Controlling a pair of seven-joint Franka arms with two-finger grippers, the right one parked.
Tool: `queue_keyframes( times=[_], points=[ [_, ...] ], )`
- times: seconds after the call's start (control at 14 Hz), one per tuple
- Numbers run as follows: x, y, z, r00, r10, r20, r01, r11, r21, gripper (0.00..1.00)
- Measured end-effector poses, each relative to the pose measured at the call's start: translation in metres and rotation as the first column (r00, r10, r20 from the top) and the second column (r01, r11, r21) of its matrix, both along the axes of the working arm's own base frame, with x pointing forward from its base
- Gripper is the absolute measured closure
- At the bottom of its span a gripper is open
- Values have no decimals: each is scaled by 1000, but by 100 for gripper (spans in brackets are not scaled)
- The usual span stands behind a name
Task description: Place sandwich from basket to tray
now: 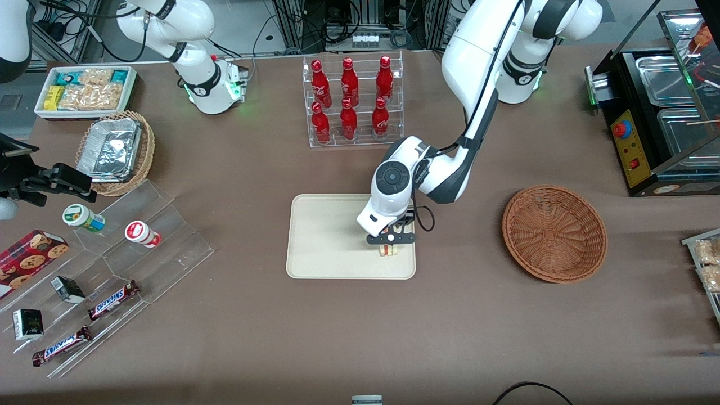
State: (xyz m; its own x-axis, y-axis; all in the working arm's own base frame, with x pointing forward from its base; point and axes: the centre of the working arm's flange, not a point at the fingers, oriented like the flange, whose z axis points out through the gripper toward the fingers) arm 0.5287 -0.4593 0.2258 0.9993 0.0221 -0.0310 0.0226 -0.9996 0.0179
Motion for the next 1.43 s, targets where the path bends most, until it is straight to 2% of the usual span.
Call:
queue_keyframes(
  times=[0.14,0.29,0.5,0.79,0.93,1.14,1.43],
  points=[
    [8,-1,22,1000,9,15,-8,1000,-15,19],
    [18,14,60,999,32,-1,-32,999,-4,1],
    [42,70,137,994,105,-27,-105,994,-4,0],
    [59,130,194,985,171,0,-171,985,-26,0],
    [67,175,206,990,139,2,-139,990,-28,0],
    [66,245,230,990,143,3,-143,990,-3,0],
    [50,309,258,990,139,-11,-139,990,38,0]
  ],
)
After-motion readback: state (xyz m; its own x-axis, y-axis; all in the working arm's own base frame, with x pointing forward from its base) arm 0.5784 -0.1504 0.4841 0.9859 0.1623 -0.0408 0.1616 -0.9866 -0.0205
